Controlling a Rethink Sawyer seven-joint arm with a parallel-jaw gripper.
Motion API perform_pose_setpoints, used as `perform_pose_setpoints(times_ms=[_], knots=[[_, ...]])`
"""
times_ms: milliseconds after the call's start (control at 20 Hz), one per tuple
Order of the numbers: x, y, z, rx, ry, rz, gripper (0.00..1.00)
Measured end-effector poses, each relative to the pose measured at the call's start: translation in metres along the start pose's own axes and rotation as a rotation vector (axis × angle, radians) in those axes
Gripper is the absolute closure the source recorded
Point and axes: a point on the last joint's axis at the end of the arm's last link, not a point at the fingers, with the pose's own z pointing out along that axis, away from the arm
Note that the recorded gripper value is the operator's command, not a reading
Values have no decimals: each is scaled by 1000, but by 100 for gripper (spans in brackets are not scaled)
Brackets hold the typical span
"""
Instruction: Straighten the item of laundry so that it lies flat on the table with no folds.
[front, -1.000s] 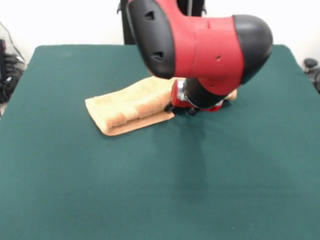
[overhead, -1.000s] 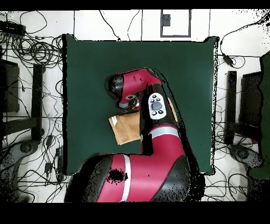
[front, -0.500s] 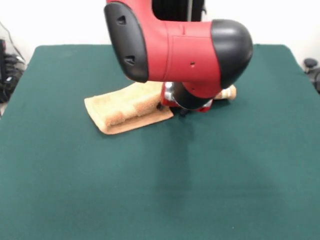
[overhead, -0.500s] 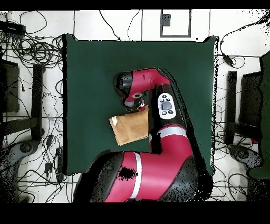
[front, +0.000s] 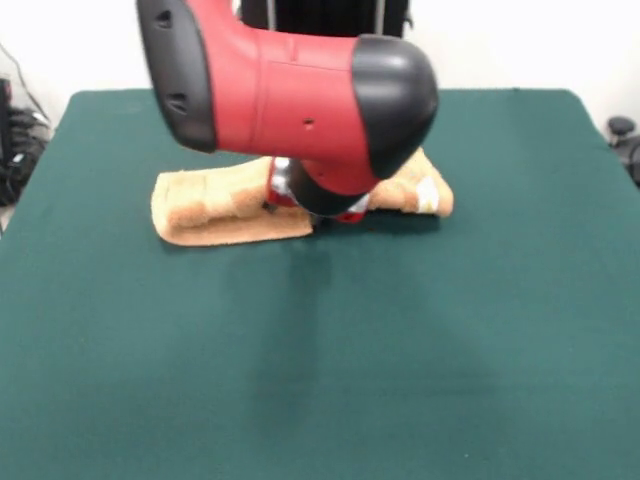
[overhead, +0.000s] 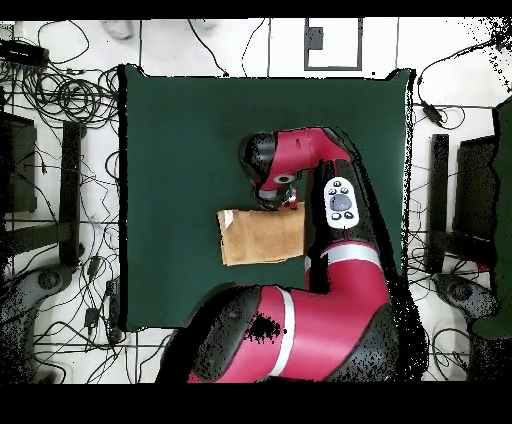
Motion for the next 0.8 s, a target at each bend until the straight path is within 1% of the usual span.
perform_pose_setpoints(times_ms=[50,150,250,300,450,650,750,800], knots=[[-1,-3,0,1,2,4,0],[-4,-18,-1,12,14,23,0],[-5,-25,-1,17,19,31,0],[-7,-35,-2,19,31,45,0],[-5,-44,-1,19,60,57,0],[1,-55,2,21,120,69,0],[9,-62,3,26,195,78,0],[10,-63,2,26,207,79,0]])
